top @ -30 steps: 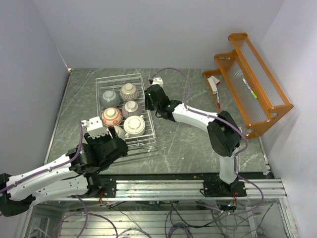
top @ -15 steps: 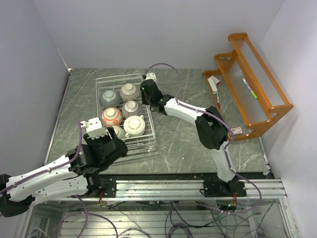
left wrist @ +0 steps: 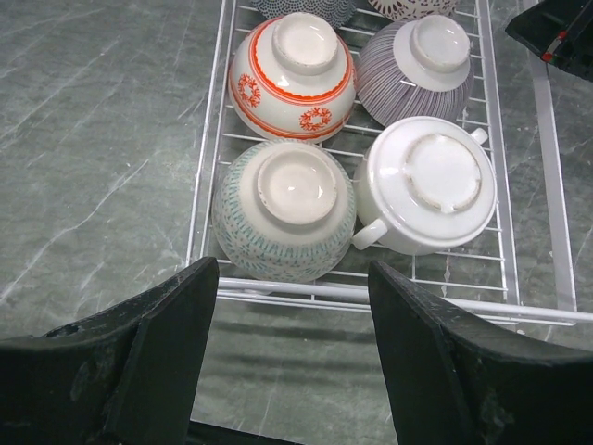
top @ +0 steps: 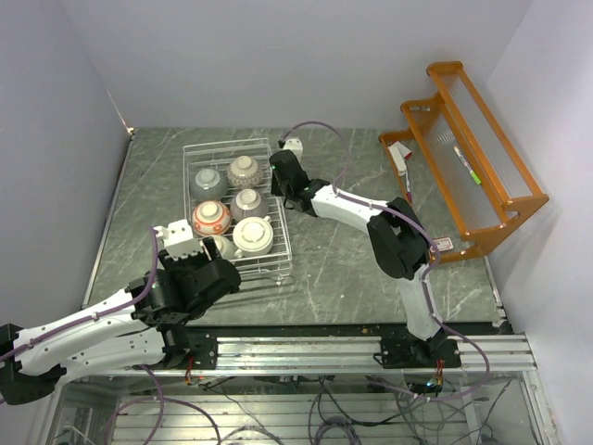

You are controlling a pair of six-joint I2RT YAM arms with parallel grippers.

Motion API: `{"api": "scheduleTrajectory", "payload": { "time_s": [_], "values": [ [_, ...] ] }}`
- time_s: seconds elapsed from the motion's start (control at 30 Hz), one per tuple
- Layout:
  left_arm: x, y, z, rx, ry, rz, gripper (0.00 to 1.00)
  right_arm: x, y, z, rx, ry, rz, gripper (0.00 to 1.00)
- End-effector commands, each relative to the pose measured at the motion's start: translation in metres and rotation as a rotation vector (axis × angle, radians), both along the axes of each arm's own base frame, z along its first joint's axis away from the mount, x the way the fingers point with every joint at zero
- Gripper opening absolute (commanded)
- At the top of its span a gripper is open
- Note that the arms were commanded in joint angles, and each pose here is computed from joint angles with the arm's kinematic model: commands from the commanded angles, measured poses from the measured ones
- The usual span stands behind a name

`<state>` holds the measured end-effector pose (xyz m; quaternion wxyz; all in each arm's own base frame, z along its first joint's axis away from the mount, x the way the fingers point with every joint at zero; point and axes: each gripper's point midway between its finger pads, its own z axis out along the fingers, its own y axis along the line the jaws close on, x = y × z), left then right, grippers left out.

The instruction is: Unload the bowls from the dish rack

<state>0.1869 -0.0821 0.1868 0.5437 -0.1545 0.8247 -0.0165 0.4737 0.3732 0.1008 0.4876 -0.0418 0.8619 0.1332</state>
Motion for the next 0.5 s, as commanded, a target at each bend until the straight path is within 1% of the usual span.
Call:
{"api": "scheduleTrajectory", "payload": {
  "time_s": [0.0,0.3,0.47],
  "values": [
    [0.004,0.0,0.003,-0.006,-0.038,0.019,0.76,0.012,-0.061,-0.005,-0.04,0.038,-0.202,0.0],
    [0.004,0.0,0.004,-0.008,-0.04,0.014,0.76,0.016,-0.082,0.007,-0.005,0.045,-0.285,0.0],
    [0.005,-0.001,0.007,-0.001,-0.048,0.011,0.76,0.022,-0.093,0.006,0.052,0.065,-0.312,0.0]
  ]
}}
